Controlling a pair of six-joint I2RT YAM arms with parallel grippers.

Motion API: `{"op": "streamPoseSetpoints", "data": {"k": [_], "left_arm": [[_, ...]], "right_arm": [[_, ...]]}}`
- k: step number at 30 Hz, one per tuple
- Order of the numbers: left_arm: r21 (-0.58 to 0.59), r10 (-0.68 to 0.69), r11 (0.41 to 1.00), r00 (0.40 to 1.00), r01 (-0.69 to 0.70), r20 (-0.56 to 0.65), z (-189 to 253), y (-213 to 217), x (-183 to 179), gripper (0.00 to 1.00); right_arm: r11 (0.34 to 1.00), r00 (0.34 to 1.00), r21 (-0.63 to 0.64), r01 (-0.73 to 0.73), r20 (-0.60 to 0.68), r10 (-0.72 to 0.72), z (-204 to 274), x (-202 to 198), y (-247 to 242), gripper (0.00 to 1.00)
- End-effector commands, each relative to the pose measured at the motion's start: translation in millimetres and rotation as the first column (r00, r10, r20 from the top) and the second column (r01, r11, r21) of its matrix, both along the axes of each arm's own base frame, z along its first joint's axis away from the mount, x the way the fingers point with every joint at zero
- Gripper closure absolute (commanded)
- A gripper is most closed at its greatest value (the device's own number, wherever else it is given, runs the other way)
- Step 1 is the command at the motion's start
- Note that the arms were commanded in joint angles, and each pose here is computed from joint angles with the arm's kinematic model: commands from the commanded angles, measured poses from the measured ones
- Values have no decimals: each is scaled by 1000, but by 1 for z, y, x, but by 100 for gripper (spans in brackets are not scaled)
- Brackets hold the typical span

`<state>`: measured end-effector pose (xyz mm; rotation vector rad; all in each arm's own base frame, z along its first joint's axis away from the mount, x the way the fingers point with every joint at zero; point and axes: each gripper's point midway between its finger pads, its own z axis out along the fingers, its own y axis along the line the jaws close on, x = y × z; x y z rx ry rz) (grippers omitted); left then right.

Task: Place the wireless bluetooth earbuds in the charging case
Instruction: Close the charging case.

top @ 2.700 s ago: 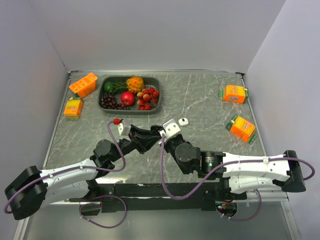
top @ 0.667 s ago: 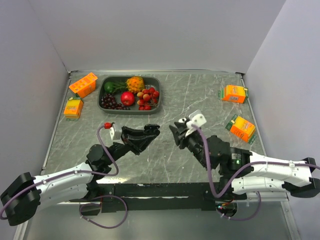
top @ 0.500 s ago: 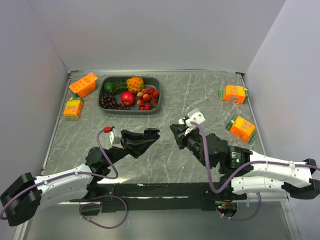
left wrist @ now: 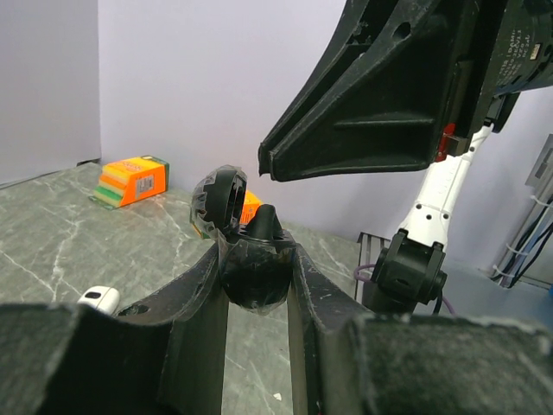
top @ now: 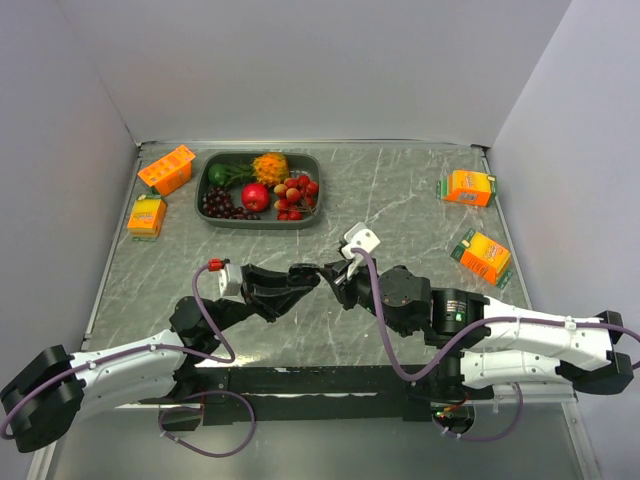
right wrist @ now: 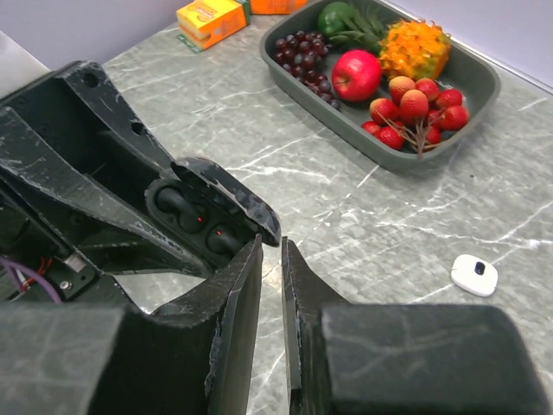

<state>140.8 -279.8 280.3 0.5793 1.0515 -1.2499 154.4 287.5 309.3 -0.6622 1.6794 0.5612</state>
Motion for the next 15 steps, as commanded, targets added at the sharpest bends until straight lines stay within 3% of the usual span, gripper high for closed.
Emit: {"op": "streamPoseSetpoints", "data": {"k": [1,6,12,15], "left_arm": [[-60,-17,998,997,21,71,23,5,-8,99],[-61,-25,998,998,29,65,24,4,-9,99],[-26,-60,998,997,61,55,16,-1,-13,99],[4,-106,994,993,106,60,11,-6,-19,99]], "right_arm": [[997,1000,73,-17,4,17,26,-2,5,77],[998,1000,66,-16,6,16,27,-1,9,78],[984,997,160,76,21,-80,61,18,-10,73],[990,995,103,93,-37,-90,58,31,-7,72]]}}
